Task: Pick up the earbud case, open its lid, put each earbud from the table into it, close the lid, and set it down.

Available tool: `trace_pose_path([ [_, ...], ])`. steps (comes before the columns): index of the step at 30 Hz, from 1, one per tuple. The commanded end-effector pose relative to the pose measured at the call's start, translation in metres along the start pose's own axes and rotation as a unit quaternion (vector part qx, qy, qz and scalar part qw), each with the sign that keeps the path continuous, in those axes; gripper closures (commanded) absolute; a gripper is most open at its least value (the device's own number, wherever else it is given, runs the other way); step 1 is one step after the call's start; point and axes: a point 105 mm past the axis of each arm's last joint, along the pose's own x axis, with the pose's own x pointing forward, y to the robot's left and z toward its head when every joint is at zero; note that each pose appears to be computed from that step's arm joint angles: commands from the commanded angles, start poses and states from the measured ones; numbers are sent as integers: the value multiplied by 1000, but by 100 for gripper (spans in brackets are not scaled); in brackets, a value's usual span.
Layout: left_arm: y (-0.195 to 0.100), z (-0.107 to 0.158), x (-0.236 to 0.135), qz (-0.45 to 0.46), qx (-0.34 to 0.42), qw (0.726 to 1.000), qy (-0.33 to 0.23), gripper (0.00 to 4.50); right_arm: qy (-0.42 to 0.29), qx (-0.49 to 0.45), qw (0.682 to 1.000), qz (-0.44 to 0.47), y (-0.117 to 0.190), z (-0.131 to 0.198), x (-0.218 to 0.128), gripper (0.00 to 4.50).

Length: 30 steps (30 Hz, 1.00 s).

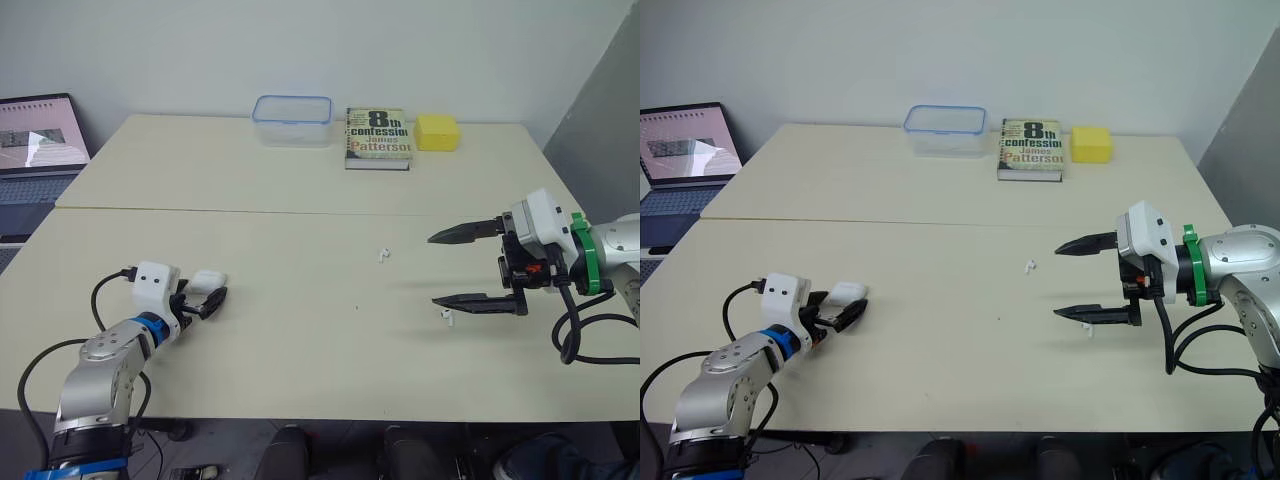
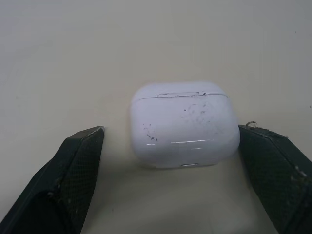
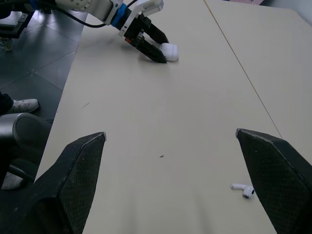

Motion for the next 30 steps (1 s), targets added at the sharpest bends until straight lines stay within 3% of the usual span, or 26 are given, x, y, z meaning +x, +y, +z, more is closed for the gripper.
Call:
trace_pose_path([
  [1, -6, -14, 3, -10, 2, 1000, 28, 0, -8, -21, 1000, -1, 1, 8, 0, 1],
  [4, -8, -17, 3, -13, -4, 999, 31, 18, -8, -21, 1000, -1, 1, 8, 0, 0],
  [10, -7, -20, 4, -10, -17, 999, 39, 173, -10, -24, 1000, 0, 1, 10, 2, 0],
  [14, -8, -21, 1, -23, -7, 999, 41, 174, 8, -31, 999, -6, 1, 7, 0, 0],
  [17, -38, -6, -2, -120, 30, 992, -2, 174, 15, -3, 999, -34, -2, 4, -5, 0],
  [20, -93, 18, -10, -263, 78, 959, -77, 174, 37, 49, 997, -46, 4, -6, -5, 0],
  [24, -151, 29, -17, -378, 153, 904, -129, 174, 53, 169, 982, -65, 17, -24, 4, 0],
  [30, -200, 44, -19, -448, 251, 826, -232, 174, 23, 328, 943, -52, 40, -31, 32, 0],
])
